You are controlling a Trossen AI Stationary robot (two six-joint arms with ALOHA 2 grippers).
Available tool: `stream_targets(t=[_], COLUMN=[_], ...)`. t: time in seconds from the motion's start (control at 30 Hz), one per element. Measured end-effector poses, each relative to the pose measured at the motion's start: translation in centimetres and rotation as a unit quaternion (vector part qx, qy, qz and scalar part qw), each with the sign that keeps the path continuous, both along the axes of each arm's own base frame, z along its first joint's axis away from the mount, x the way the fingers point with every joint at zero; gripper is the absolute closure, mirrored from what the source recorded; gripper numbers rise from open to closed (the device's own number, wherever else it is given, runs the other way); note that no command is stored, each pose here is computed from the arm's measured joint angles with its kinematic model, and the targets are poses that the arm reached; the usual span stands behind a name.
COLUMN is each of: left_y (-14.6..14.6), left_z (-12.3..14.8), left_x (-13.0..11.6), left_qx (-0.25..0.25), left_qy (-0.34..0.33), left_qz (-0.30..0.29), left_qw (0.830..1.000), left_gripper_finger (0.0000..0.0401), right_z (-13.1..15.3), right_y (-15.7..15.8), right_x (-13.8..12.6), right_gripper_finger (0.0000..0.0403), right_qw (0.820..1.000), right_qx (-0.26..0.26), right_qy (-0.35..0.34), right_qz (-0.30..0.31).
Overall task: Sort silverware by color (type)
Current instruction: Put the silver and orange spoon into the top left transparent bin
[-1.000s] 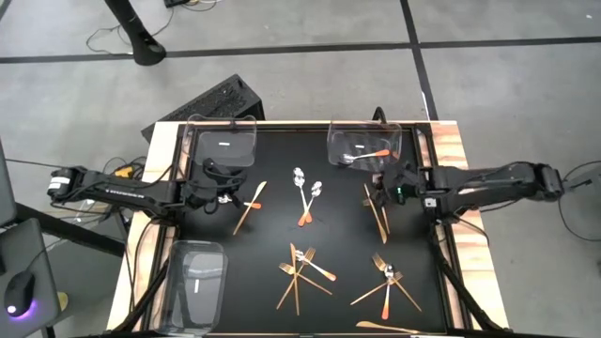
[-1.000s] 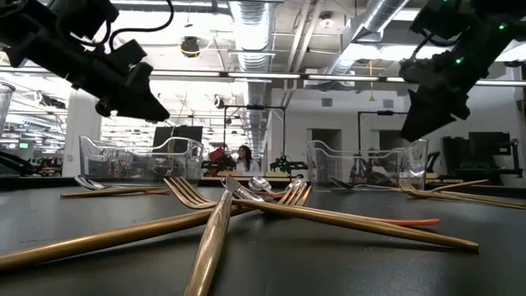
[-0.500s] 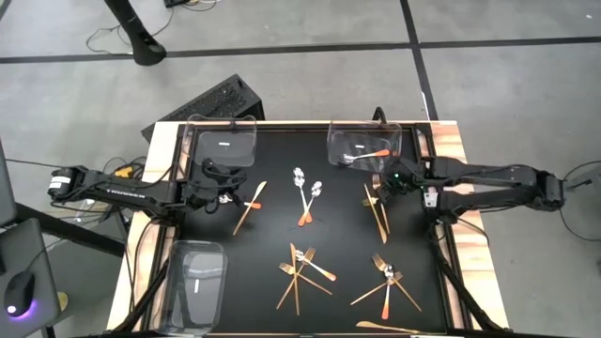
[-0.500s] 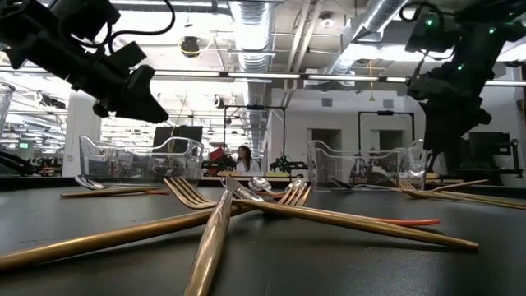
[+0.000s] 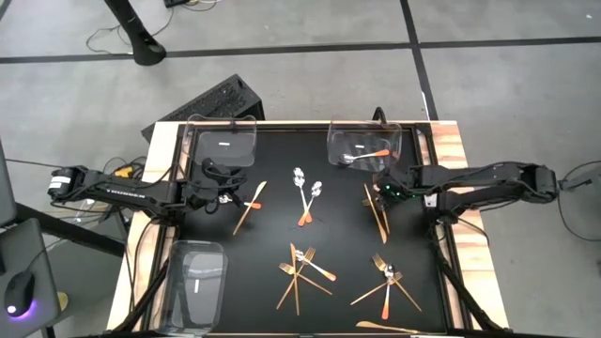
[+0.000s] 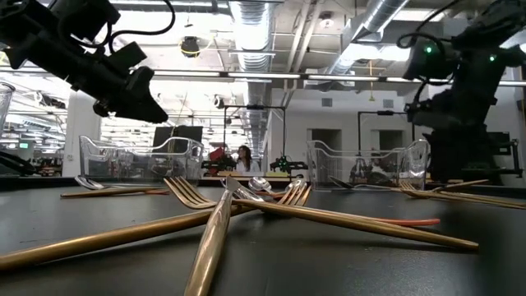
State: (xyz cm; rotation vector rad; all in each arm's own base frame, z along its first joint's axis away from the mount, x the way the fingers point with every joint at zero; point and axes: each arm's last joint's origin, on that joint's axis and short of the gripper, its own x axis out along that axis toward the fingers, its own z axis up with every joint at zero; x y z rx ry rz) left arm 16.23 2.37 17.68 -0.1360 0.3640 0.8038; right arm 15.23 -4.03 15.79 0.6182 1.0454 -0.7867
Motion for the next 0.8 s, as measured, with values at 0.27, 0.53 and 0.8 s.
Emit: stream_targets(t=[0.27, 0.53, 0.8], left_y=[0.0, -0.1, -0.1], left_z=[-0.2, -0.4, -0.1], left_x=[-0.1, -0.2, -0.1], left_qx=[-0.008, -0.019, -0.023], left_qy=[0.005, 0.004, -0.008], left_qz=[0.005, 0.006, 0.009], left_qw=[1.000, 1.000, 1.000], left_gripper_finger=[0.0293, 0.0293, 0.0293], right_z=[-0.5, 1.6, 3.3], right_y=[0.3, 2.0, 0.2], right_x=[-0.1, 2.8, 5.4], right_gripper_finger=[0.0227, 0.0227, 0.0227], right_qw=[1.000, 0.989, 0.971], right_qx=[0.010, 0.037, -0.017], right_qy=[0.008, -0.134, -0.206], right_qz=[-0.003, 0.056, 0.123])
